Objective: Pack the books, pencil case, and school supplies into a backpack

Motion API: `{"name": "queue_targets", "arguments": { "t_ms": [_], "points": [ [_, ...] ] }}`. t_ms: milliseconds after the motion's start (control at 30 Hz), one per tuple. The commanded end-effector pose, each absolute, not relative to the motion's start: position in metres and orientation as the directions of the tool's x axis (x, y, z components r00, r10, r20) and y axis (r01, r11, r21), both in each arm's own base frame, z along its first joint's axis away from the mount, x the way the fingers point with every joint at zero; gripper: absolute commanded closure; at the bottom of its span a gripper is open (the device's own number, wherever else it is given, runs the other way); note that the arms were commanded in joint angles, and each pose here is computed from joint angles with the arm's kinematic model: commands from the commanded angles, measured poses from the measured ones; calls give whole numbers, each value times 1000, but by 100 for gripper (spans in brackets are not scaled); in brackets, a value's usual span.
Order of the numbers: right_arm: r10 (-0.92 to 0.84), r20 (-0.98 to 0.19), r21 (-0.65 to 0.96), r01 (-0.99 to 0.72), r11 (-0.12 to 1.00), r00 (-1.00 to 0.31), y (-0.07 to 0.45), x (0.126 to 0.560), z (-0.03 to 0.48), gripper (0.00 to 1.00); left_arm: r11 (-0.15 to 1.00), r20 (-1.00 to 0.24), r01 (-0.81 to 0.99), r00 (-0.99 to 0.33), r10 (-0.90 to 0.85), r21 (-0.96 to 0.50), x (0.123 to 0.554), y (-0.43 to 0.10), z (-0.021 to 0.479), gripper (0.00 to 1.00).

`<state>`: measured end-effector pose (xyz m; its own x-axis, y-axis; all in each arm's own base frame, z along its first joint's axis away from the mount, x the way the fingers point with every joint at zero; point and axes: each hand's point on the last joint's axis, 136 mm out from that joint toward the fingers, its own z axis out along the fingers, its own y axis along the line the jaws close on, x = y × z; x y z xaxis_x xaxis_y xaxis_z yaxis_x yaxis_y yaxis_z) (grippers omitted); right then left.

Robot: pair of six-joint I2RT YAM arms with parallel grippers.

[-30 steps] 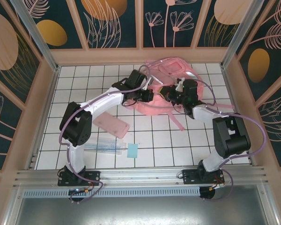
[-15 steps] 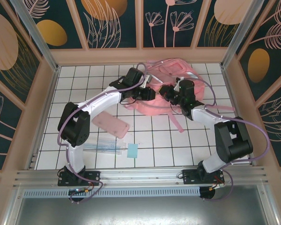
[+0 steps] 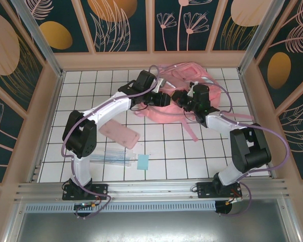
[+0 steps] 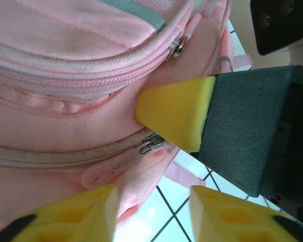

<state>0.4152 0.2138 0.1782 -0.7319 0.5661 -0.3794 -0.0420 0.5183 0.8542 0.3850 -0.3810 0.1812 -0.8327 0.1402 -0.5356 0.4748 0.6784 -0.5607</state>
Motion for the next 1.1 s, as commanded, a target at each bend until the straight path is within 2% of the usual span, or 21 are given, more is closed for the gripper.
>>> {"name": "queue_targets", "arguments": {
  "t_ms": [0,67,233,433,633,767,1067],
  "points": [
    [609,-456,853,-125,506,-649,199,436,214,100,749,-589,477,-795,146,-460,389,-363,193,46],
    [612,-451,859,-129,496,-649,196,435,216,100,761,-593,449,-798,105,-469,394,-354,191,38],
    [615,-403,895,-153,418,-678,195,431,224,100,719,-610,420,-792,-7,-554,409,-347,190,35],
    [603,-359,921,-167,352,-712,202,427,228,100,515,-644,539,-764,-34,-667,404,-382,220,36],
    [606,-346,926,-159,342,-716,202,427,224,100,442,-620,557,-785,4,-703,395,-406,215,39],
    [607,-345,928,-162,336,-715,202,428,225,100,487,-579,514,-815,22,-706,395,-405,194,41],
    [604,-347,927,-167,334,-718,202,428,225,100,670,-588,435,-809,-4,-602,400,-370,177,38]
  ]
}}
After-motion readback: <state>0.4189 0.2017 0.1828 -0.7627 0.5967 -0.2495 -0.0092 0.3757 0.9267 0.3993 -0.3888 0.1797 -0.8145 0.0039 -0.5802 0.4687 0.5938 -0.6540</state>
